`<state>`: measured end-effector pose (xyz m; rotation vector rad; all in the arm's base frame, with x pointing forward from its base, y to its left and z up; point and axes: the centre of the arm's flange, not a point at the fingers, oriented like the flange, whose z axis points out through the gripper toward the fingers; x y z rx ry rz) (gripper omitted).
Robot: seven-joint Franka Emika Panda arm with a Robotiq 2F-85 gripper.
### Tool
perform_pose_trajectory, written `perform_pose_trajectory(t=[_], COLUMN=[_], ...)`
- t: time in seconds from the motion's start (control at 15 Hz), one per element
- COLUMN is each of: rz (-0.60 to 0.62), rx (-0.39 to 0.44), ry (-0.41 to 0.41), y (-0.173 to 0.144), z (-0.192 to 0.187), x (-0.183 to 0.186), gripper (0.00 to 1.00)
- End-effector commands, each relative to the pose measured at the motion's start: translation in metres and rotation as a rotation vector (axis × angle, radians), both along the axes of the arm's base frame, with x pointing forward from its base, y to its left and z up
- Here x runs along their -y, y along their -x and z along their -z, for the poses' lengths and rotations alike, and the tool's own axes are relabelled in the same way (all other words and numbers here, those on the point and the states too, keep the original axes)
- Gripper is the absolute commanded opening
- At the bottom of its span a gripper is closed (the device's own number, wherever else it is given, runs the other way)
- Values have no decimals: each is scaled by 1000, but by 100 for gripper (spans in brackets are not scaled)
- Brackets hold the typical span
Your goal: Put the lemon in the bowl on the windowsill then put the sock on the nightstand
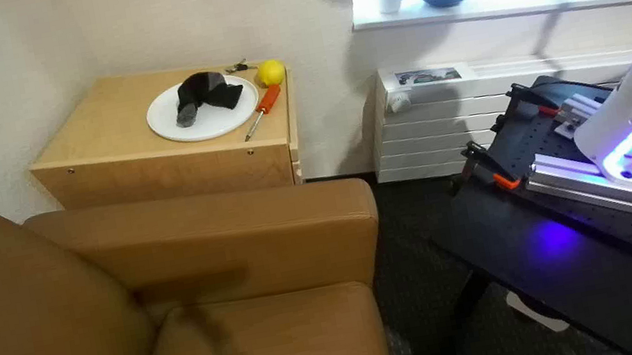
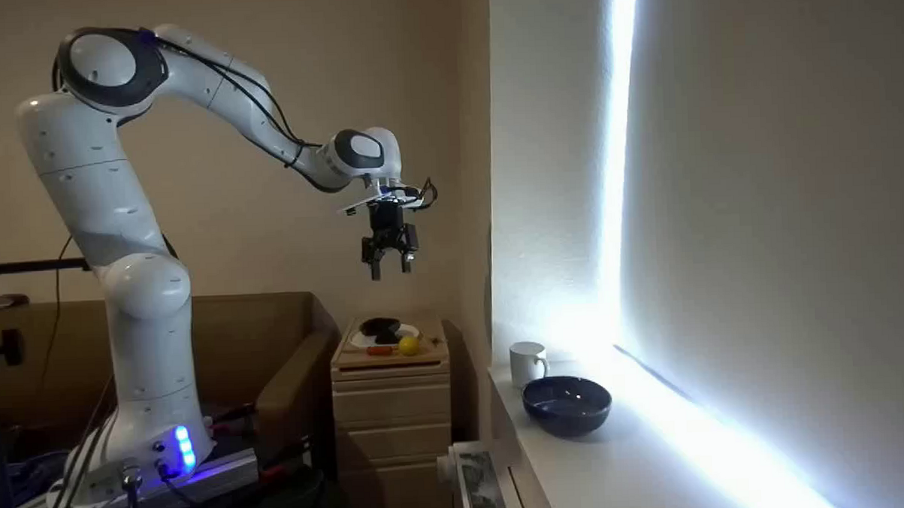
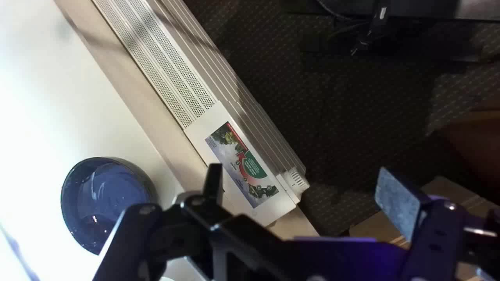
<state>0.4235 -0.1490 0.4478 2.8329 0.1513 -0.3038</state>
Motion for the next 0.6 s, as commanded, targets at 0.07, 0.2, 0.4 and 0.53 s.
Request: perform_pose_trajectory(t=[0.07,0.2,0.4,0.53], rz=[0,0,21,0], rx=[0,0,-16,-59], ry=[0,0,22,-44], y=[0,0,-11,-27], z=[0,0,16,52], x=[0,0,-2,-26], gripper=[100,100,100,100])
